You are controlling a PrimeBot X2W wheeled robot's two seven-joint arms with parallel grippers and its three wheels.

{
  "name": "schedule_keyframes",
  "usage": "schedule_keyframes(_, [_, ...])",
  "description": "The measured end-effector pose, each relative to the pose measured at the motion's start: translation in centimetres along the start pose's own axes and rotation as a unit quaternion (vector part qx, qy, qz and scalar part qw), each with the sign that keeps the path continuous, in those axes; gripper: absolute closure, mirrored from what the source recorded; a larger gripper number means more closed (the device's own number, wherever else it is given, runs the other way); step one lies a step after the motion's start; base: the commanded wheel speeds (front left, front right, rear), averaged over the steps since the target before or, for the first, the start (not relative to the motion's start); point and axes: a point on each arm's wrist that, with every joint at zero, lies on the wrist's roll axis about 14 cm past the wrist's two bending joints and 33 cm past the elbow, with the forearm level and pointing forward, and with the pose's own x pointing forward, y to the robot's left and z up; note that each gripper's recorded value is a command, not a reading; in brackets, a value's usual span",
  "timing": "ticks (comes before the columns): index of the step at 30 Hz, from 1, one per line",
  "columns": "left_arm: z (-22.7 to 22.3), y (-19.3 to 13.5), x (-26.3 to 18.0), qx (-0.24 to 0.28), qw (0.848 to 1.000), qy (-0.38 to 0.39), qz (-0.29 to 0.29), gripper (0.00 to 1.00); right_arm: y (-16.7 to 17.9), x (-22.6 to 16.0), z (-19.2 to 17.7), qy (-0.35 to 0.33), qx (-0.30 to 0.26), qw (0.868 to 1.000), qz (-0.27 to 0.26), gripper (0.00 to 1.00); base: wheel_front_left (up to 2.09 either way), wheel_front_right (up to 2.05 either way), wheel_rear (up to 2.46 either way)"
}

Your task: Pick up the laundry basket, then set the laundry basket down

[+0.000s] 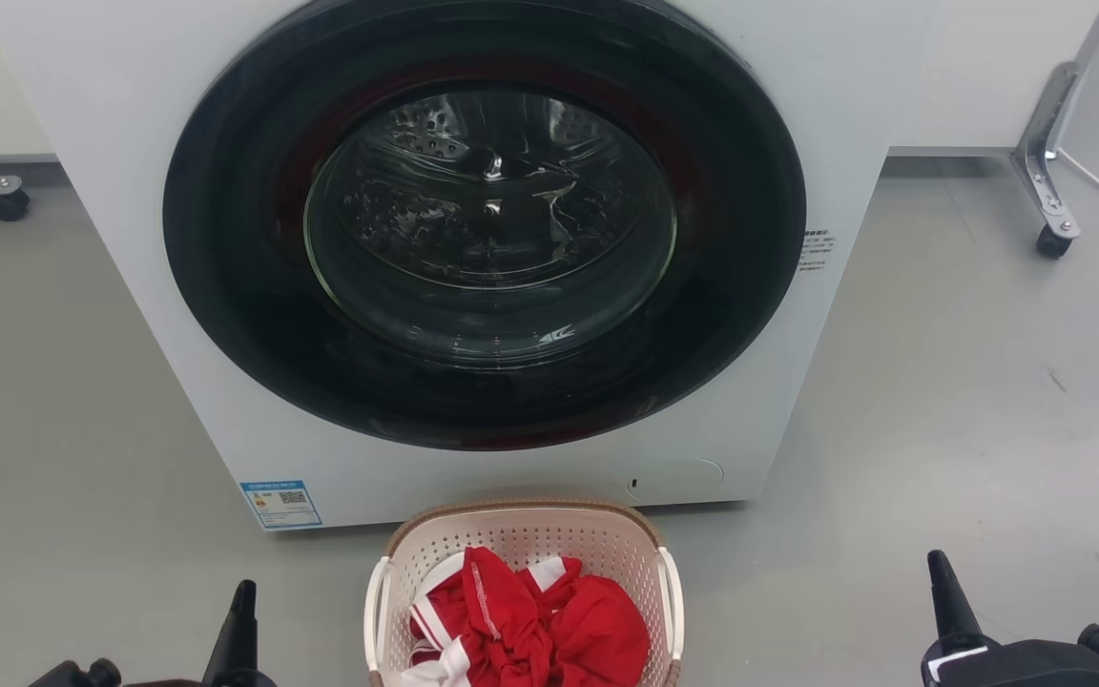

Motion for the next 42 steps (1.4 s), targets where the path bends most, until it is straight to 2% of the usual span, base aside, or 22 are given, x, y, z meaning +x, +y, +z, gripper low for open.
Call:
schedule_keyframes(19, [1.0, -1.1, 1.2, -0.138, 0.99, 0.002, -0.026, 1.0, -0.3, 0.6, 2.3, -0.018, 0.142, 0.99, 0.011, 1.0, 0.0, 0.0, 0.0])
schedule_keyframes(36, [2.4, -2.3, 2.2, -0.257, 0.965, -0.005, -0.062, 1.0, -0.7, 0.8, 4.5, -0.044, 0.266, 0.962, 0.035, 1.0, 0.0, 0.0, 0.0])
schedule_keyframes(42, [2.5, -2.6, 2.3, -0.266, 0.962, -0.006, -0.068, 1.0, -0.3, 1.0, 4.8, -0.045, 0.269, 0.961, 0.042, 1.0, 0.0, 0.0, 0.0])
